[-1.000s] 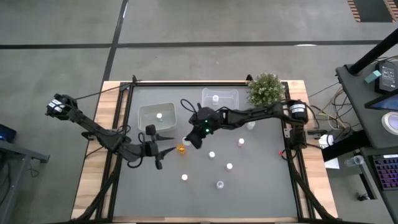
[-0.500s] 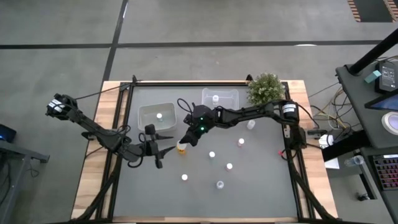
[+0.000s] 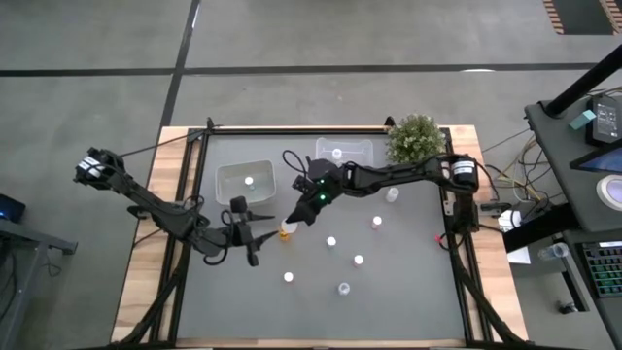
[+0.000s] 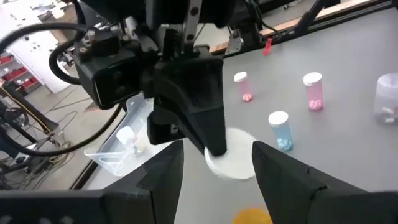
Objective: Pick and place medicine bottles into bin by pill shape (circle, oval)
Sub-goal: Put the big orange pill bottle into the transparent bin
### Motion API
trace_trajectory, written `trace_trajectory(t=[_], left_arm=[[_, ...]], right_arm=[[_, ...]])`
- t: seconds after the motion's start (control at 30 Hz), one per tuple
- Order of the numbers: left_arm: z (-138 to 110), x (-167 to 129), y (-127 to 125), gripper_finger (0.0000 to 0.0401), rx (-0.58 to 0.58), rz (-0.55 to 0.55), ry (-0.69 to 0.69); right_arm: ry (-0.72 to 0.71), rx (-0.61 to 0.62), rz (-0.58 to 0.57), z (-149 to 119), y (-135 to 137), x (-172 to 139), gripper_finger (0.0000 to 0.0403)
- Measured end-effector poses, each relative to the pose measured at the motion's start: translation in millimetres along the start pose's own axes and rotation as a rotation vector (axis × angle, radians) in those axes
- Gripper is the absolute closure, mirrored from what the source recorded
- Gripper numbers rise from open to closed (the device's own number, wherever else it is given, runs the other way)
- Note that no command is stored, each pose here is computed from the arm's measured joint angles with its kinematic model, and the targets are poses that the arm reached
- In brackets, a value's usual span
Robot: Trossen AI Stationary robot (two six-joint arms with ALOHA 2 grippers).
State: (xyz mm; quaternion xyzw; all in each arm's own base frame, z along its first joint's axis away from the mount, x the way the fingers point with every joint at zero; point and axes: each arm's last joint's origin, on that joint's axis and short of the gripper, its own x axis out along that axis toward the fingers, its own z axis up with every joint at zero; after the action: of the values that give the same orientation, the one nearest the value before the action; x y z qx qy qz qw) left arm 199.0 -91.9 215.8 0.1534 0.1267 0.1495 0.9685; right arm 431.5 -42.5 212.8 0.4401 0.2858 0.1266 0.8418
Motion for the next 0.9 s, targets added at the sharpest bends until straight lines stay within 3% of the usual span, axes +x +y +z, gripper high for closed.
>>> trace_trajectory(t=[0.23,0.43,0.77,0.9], left_arm=[[14,9,-9,0.0171,0.006,-0.001,-0.002],[15,22,-23,0.0119,0.113,0.002,0.024],[15,49,-35,0.0115,0.201,0.243,-0.038],[15,58,-32,0.0115,0.134,0.265,-0.066]], right_arm=[[-0.082,0.052,0.014,-12,4,-14,0.0385],[-0.170,0.146,0.072,-27,8,-35,0.0385],[-0.310,0.188,0.015,-44,9,-61,0.0385],[-0.323,0.182,0.015,-44,12,-63,0.0385]])
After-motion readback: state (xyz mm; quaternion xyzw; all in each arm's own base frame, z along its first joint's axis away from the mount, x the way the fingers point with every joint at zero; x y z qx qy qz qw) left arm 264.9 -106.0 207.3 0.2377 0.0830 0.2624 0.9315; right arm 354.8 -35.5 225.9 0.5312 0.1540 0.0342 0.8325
